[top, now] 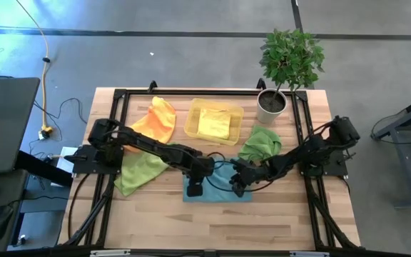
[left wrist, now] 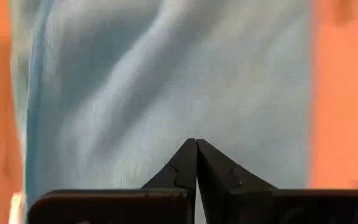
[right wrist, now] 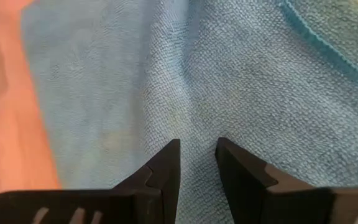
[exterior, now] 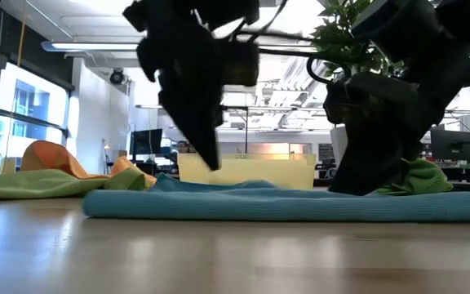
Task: Fold microfiber towels
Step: Fold the blue microfiber towel
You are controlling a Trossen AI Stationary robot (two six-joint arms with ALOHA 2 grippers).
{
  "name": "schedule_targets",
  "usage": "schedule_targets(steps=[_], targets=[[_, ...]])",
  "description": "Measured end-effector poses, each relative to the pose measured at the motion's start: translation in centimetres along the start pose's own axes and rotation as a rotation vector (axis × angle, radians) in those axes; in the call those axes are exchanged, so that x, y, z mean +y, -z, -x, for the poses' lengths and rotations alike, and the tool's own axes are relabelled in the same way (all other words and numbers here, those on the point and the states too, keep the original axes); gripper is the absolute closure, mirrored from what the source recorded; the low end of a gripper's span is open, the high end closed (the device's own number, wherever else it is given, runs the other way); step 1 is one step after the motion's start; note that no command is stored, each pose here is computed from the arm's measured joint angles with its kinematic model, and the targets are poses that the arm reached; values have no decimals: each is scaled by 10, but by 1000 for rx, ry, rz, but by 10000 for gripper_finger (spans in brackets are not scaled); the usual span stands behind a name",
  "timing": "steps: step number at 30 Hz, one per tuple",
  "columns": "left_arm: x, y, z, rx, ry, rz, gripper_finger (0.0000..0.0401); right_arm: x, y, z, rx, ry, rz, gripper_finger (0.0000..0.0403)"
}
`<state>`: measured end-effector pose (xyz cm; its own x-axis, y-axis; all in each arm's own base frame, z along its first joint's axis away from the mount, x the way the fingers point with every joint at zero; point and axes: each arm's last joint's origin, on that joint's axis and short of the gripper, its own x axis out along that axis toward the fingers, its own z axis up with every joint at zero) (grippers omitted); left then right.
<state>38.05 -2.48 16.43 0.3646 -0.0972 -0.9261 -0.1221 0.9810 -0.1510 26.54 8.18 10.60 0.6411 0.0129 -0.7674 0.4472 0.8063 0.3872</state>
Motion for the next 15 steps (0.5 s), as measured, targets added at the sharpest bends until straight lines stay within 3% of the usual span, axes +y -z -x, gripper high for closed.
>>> schedule_targets(steps=[8, 15], targets=[[-2, 6, 12, 49, -3, -1, 401, -7, -4, 24, 0, 97, -15, 300], [-1, 12, 12, 112, -17, 81, 401, -2, -6, 25, 46, 61, -212, 300]])
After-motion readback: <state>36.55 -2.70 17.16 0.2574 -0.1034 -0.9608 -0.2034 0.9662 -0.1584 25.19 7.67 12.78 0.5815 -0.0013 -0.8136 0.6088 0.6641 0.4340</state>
